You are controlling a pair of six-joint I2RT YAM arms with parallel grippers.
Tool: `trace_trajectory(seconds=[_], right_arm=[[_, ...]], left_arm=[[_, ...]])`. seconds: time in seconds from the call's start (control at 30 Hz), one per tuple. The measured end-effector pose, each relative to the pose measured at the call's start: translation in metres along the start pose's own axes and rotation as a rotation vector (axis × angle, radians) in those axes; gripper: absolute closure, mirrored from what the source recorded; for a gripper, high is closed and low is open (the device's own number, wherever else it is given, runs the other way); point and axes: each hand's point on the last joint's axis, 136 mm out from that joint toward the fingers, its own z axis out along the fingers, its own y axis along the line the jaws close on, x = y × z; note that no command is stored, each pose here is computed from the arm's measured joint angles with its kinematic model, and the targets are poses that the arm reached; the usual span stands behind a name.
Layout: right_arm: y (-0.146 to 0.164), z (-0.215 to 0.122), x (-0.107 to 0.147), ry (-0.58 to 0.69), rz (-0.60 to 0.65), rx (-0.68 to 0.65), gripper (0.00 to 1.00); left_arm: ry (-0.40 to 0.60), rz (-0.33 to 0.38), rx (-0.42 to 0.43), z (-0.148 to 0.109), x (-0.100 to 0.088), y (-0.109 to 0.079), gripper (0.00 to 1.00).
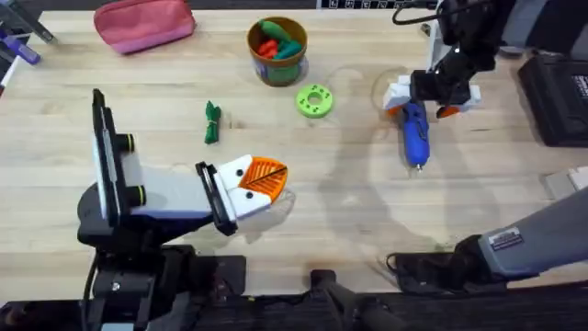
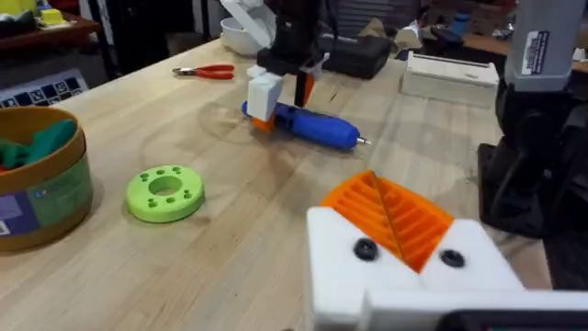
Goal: Pick up the gripper from the table and insert it into the empty holder that is missing its gripper. Then pick up a screw, insert it into the mounting hole, and use the screwdriver to tighten it. Finally, clean up the table by picking up the vegetable and placing it into the bucket.
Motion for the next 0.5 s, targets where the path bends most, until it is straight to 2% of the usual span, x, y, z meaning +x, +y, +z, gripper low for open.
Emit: trace_trajectory(seconds=[0.5], right_arm=[[0.002,0.012,0.002,0.029,-0.001,-0.003,0.019]], left_arm=[[0.000,0.000,0.000,0.000,0.000,0.000,0.981]])
